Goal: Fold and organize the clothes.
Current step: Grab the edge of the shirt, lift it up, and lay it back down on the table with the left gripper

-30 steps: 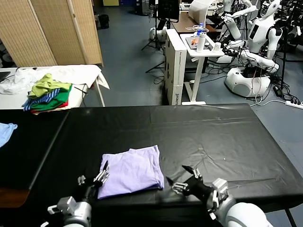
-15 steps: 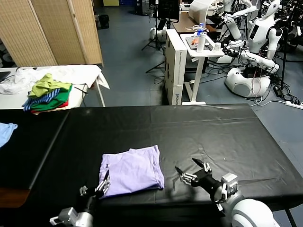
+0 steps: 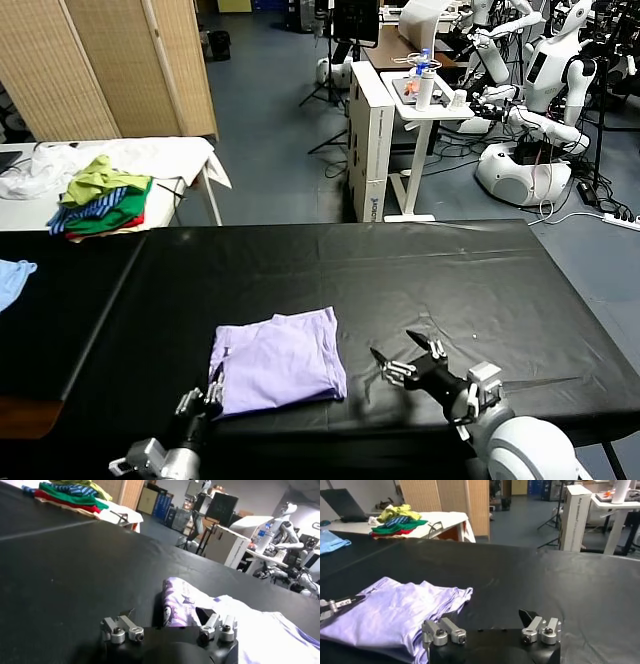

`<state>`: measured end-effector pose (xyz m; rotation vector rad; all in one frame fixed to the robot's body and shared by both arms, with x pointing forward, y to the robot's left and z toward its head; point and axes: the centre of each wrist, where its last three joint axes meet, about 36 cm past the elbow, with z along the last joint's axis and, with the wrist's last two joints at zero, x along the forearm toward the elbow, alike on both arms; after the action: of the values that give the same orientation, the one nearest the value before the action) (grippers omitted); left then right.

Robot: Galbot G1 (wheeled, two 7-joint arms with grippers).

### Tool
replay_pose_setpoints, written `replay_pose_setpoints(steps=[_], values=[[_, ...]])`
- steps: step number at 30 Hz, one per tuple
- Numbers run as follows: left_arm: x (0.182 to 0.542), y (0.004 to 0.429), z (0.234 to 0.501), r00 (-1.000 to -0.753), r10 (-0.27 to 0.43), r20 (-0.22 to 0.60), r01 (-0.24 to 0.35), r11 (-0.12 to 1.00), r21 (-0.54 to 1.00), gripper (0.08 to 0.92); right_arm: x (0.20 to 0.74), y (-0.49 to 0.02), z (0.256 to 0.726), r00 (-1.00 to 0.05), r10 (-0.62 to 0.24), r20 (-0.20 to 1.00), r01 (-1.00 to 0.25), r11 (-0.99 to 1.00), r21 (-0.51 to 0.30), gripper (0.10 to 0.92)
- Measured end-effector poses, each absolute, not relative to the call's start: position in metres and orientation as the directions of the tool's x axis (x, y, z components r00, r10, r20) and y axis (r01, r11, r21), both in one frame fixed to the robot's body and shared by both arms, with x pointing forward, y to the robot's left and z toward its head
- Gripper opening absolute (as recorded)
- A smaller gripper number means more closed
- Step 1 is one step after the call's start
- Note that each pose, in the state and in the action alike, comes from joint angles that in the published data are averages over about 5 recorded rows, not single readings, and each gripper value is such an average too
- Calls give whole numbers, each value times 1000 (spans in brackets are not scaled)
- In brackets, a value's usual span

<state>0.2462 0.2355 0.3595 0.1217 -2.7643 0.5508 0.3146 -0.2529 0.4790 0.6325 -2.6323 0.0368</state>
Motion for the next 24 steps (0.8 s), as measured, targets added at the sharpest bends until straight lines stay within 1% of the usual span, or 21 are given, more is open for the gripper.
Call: replay_pose_setpoints(steps=[1,4,5,7,12,15,18,21,24], values=[[246,236,359,-945,-19,325,-145,919,-367,426,315,-253,479,-804,-427,414,-438,896,74,907],[247,236,360,-944,-13,329,-150,907,-394,248,315,-252,478,-805,-427,412,-437,896,75,907],[247,236,361,-944,-10,331,-150,903,-402,204,315,-252,478,-805,-427,412,-437,896,75,907],[247,236,363,-943,-4,332,-149,898,-414,162,315,-252,478,-807,-425,411,-435,897,74,907],[250,236,371,-946,-8,325,-138,915,-379,161,317,-256,477,-823,-402,402,-414,908,59,907],[252,240,378,-949,-26,313,-133,937,-324,161,320,-260,476,-835,-381,398,-394,918,51,907],[254,248,385,-951,-53,306,-144,949,-282,161,323,-264,473,-846,-358,395,-372,927,44,907],[251,263,388,-948,-81,309,-162,956,-245,161,325,-267,468,-852,-339,398,-353,935,41,907],[249,291,394,-945,-91,313,-148,976,-161,161,326,-268,463,-856,-325,402,-339,940,39,907]])
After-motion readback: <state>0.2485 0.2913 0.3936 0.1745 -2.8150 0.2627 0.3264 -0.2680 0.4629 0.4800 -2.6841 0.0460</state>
